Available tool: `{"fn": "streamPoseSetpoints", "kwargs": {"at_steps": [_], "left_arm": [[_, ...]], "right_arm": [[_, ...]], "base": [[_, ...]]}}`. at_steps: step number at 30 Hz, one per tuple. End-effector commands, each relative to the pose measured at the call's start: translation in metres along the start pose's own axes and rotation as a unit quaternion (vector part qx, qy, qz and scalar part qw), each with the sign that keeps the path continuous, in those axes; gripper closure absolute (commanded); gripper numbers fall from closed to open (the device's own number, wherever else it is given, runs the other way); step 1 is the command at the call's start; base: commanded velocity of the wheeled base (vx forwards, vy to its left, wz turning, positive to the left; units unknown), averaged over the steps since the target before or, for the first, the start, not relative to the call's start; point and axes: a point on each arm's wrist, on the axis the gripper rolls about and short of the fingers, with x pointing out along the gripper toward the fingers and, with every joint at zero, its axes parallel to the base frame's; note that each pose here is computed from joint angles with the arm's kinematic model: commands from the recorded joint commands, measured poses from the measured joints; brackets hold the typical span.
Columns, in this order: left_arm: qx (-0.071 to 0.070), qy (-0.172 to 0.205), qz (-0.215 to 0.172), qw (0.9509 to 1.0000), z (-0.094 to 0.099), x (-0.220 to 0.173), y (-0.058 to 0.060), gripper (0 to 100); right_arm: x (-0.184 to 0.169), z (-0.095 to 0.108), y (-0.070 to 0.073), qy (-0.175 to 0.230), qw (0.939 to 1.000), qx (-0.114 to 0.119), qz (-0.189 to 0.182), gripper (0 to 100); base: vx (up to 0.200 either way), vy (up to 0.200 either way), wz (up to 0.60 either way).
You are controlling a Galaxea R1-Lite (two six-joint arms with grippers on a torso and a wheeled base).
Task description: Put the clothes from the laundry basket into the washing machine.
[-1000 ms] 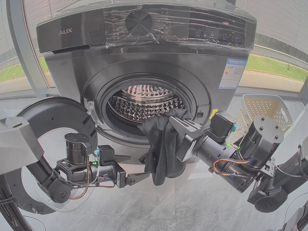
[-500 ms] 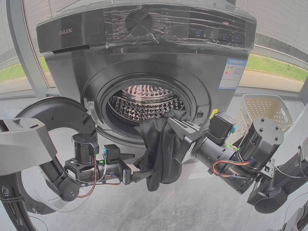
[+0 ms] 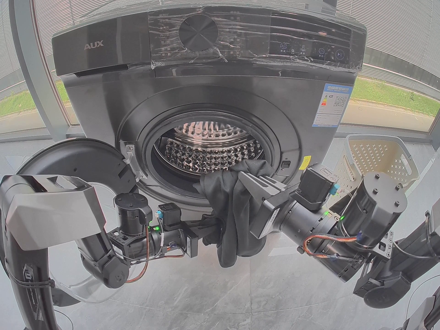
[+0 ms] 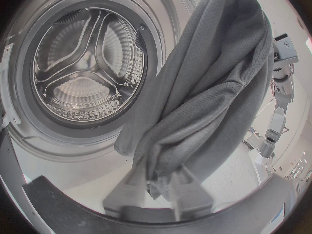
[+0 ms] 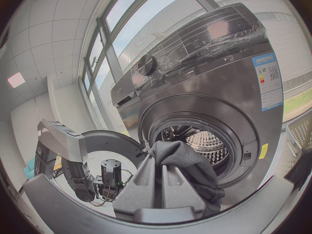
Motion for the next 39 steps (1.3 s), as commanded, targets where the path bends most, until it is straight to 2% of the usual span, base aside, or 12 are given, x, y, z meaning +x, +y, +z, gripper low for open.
{"fn": "streamPoseSetpoints", "kwargs": {"at_steps": [1,6,8,9,11,16,18,19,25,29,35,39], "left_arm": [[0.003,-0.005,-0.006,1.0000,-0.002,0.006,-0.001,100],[0.017,-0.033,-0.006,0.9993,0.005,-0.004,-0.006,100],[0.017,-0.033,-0.006,0.9993,0.005,-0.004,-0.006,100],[0.031,-0.057,-0.001,0.9979,0.014,-0.030,-0.016,100],[0.033,-0.059,0.001,0.9977,0.022,-0.049,-0.023,100],[0.033,-0.068,0.022,0.9969,0.032,-0.092,-0.029,100],[0.038,-0.085,0.014,0.9956,0.041,-0.098,-0.030,100],[0.046,-0.090,0.014,0.9948,0.044,-0.101,-0.029,100],[0.059,-0.121,0.014,0.9907,0.060,-0.107,-0.031,100],[0.066,-0.132,0.013,0.9889,0.066,-0.106,-0.031,100],[0.067,-0.137,0.018,0.9881,0.068,-0.105,-0.030,100],[0.074,-0.151,0.020,0.9855,0.075,-0.102,-0.027,100]], "right_arm": [[-0.001,-0.001,-0.001,0.002,1.0000,-0.001,-0.001,100],[0.000,-0.003,-0.012,0.007,0.9997,-0.010,-0.023,100],[0.000,-0.003,-0.012,0.007,0.9997,-0.010,-0.023,100],[0.000,-0.006,-0.035,0.017,0.9979,-0.020,-0.060,100],[-0.001,-0.006,-0.044,0.016,0.9969,-0.025,-0.072,100],[-0.011,-0.017,-0.060,0.047,0.9935,-0.033,-0.098,100],[-0.016,-0.022,-0.066,0.060,0.9919,-0.035,-0.106,100],[-0.019,-0.026,-0.069,0.070,0.9906,-0.036,-0.112,100],[-0.028,-0.040,-0.074,0.104,0.9864,-0.037,-0.122,100],[-0.027,-0.043,-0.073,0.108,0.9861,-0.037,-0.120,100],[-0.024,-0.046,-0.072,0.110,0.9865,-0.035,-0.117,100],[-0.025,-0.046,-0.071,0.112,0.9867,-0.033,-0.113,100]], "base": [[0.000,0.000,0.00],[0.000,0.000,0.00],[0.000,0.000,0.00],[0.000,0.000,0.00],[0.000,0.000,0.00],[0.000,0.000,0.00],[0.000,0.000,0.00],[0.000,0.000,0.00],[0.000,0.000,0.00],[0.000,0.000,0.00],[0.000,0.000,0.00],[0.000,0.000,0.00]]}}
